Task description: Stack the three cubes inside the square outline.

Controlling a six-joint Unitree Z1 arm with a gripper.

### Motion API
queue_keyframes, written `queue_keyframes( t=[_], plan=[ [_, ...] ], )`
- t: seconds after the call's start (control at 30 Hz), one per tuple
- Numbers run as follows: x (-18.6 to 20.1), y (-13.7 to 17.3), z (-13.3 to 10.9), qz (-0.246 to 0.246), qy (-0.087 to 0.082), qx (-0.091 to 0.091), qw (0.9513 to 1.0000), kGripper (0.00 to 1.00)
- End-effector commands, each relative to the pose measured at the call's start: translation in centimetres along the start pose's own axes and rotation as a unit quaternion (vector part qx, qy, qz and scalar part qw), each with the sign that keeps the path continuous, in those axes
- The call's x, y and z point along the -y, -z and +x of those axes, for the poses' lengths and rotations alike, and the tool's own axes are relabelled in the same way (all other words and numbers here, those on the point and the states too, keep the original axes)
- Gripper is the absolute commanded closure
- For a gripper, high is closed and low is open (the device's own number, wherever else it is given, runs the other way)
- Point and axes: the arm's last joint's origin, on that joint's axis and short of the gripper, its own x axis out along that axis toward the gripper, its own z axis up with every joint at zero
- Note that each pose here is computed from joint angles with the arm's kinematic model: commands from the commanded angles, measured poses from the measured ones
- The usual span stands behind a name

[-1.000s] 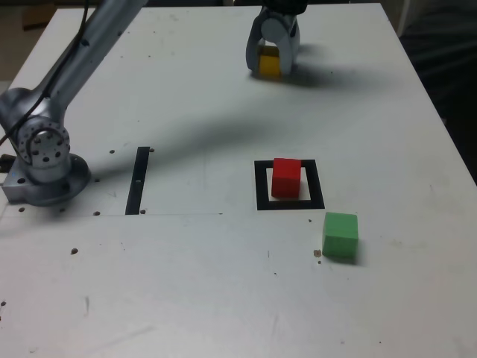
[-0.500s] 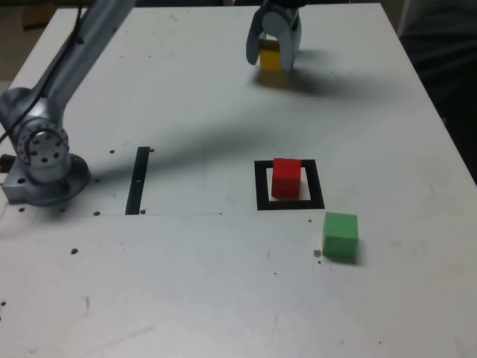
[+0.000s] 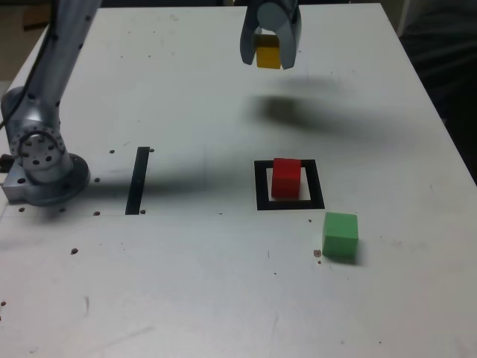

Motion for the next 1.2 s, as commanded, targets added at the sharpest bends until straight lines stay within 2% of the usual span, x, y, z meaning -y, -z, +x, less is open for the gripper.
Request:
queue_keyframes(
  t=[0.0,0.4,0.77,1.17],
  plan=[
    [1.9,0.2,-0.9,-0.01,-0.004,0.005,0.9999,0.75],
    [10.4,-0.4,-3.5,-0.007,-0.005,0.018,0.9998,0.75],
    [15.6,-2.0,-3.2,-0.009,0.024,0.018,0.9995,0.75],
    [18.2,-3.7,-1.6,-0.009,0.059,0.017,0.9981,0.75]
  ],
)
